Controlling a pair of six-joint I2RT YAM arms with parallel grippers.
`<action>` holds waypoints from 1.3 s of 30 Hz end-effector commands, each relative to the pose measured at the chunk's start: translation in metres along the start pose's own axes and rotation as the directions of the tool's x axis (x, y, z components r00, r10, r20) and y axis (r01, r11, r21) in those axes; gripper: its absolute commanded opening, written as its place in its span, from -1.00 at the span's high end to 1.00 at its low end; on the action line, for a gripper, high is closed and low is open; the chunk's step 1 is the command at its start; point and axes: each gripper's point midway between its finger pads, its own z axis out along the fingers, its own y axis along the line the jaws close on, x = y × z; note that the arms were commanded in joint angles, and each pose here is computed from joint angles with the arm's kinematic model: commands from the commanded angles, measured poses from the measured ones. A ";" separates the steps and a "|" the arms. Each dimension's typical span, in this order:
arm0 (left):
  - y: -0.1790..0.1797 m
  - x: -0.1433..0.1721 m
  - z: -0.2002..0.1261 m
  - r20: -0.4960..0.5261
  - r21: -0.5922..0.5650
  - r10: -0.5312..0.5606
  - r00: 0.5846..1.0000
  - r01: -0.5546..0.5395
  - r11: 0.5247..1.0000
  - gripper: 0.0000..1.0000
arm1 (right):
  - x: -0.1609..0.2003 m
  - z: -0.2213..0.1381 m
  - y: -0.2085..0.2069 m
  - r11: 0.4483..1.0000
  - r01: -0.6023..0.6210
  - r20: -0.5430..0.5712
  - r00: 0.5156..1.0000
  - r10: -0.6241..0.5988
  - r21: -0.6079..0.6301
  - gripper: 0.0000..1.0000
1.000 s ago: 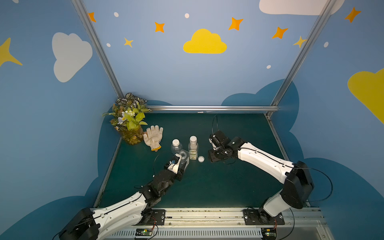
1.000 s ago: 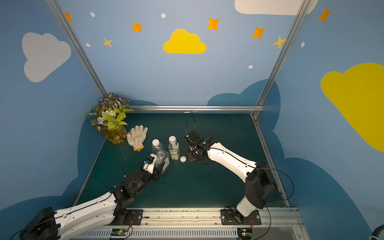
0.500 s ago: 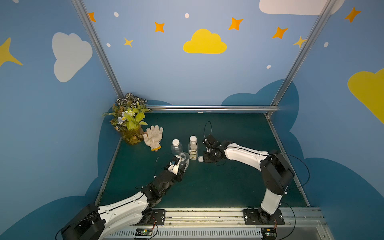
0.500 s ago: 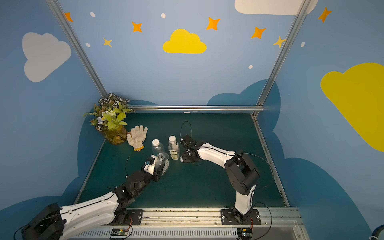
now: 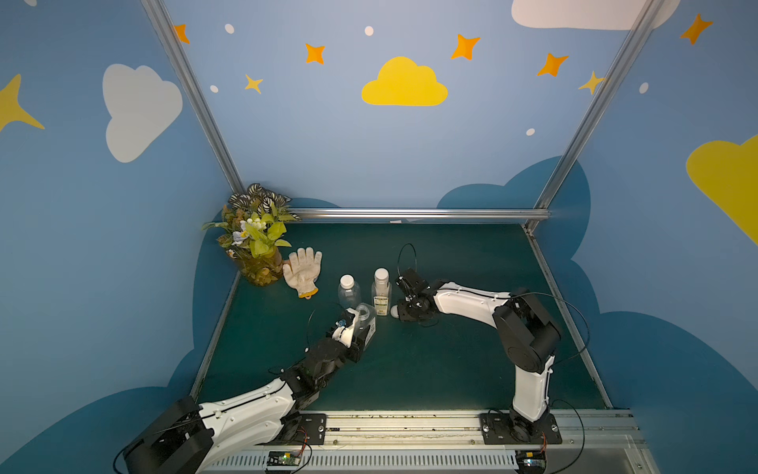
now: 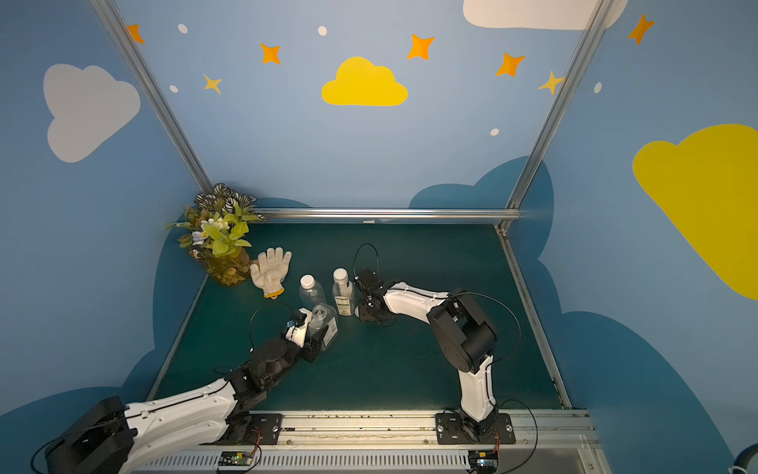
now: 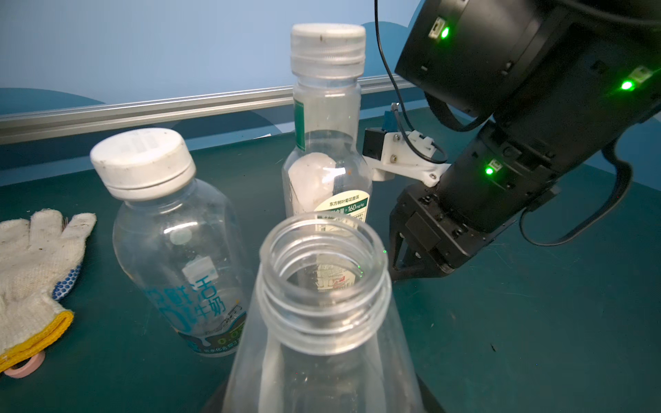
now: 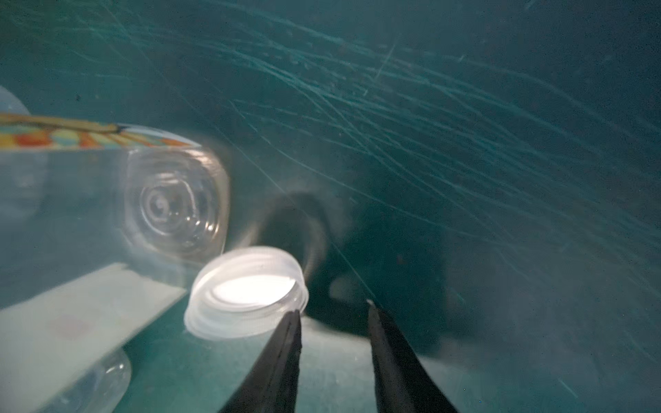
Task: Screw on the bottle caps
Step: Place the plastic bottle at the center of the board.
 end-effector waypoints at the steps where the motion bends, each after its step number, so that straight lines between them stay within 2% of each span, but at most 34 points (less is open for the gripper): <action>1: -0.003 -0.012 0.001 0.038 0.016 -0.031 0.999 0.031 0.999 0.16 | -0.010 0.001 0.001 1.000 -0.026 0.026 0.999 0.026 0.001 0.27; 9: -0.002 -0.011 0.000 0.035 0.014 -0.040 0.999 0.040 0.999 -0.02 | -0.009 -0.008 -0.004 1.000 -0.024 0.043 0.999 0.023 0.015 0.27; 17: -0.001 -0.012 0.000 0.037 0.010 -0.049 0.998 0.048 0.999 -0.25 | -0.013 -0.020 0.000 1.000 -0.030 0.047 0.998 0.030 -0.003 0.18; 28: -0.003 -0.013 -0.002 0.036 0.028 -0.047 0.998 0.046 0.999 -0.47 | -0.016 -0.029 0.002 0.998 -0.052 0.062 0.997 0.053 -0.020 0.11; 35: 0.001 -0.019 -0.010 0.052 0.016 -0.045 0.998 0.044 0.999 -0.78 | -0.023 -0.018 0.005 0.997 -0.075 0.058 0.995 0.076 -0.017 0.18; 39: 0.005 -0.024 -0.015 0.071 0.007 -0.048 0.996 0.048 0.999 -0.86 | -0.025 -0.012 0.006 0.996 -0.086 0.057 0.995 0.087 -0.014 0.26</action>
